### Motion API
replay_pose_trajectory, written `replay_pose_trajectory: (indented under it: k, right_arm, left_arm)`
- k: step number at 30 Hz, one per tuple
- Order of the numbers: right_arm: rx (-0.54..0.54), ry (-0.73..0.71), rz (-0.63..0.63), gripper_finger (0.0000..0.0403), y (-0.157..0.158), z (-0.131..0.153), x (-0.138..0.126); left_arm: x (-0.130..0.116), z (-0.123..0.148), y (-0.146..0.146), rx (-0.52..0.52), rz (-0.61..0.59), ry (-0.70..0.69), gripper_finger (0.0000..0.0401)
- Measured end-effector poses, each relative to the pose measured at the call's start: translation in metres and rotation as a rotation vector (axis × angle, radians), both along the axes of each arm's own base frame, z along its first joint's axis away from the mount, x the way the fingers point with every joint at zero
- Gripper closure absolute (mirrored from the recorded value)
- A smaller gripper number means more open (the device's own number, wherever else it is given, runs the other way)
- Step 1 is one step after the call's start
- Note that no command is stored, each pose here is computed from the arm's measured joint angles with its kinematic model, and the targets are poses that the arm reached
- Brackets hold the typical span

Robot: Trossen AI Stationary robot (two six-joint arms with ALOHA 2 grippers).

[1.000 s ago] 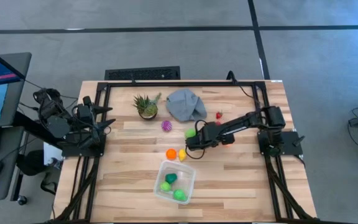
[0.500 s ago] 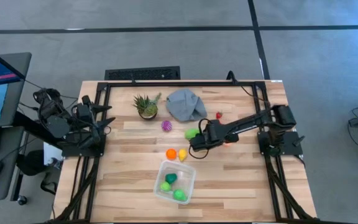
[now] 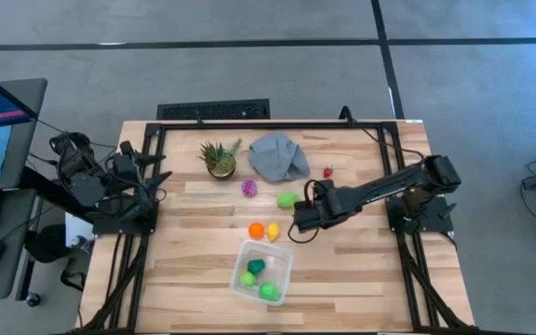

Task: Pick and placing Produce into tupperware
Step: Put the apple into the transparent bin

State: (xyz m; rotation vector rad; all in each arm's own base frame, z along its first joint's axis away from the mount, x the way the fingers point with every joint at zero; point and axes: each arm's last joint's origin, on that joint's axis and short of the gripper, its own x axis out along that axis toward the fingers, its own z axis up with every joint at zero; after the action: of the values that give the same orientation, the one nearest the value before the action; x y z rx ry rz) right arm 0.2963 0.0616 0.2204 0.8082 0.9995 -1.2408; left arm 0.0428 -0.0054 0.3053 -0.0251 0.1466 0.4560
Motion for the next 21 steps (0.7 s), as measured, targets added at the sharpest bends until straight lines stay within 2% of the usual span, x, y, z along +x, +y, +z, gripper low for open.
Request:
replay_pose_trajectory:
  k: [12,21]
  right_arm:
    - [-0.015,-0.202,0.085,0.0056,0.022,0.022,-0.003]
    - [0.020,-0.320,0.227,0.0060,0.046,0.025,0.004]
  left_arm:
    - [0.000,0.000,0.001,0.011,0.032,-0.011,0.0161]
    - [0.000,0.001,0.001,-0.030,0.049,-0.039,0.0161]
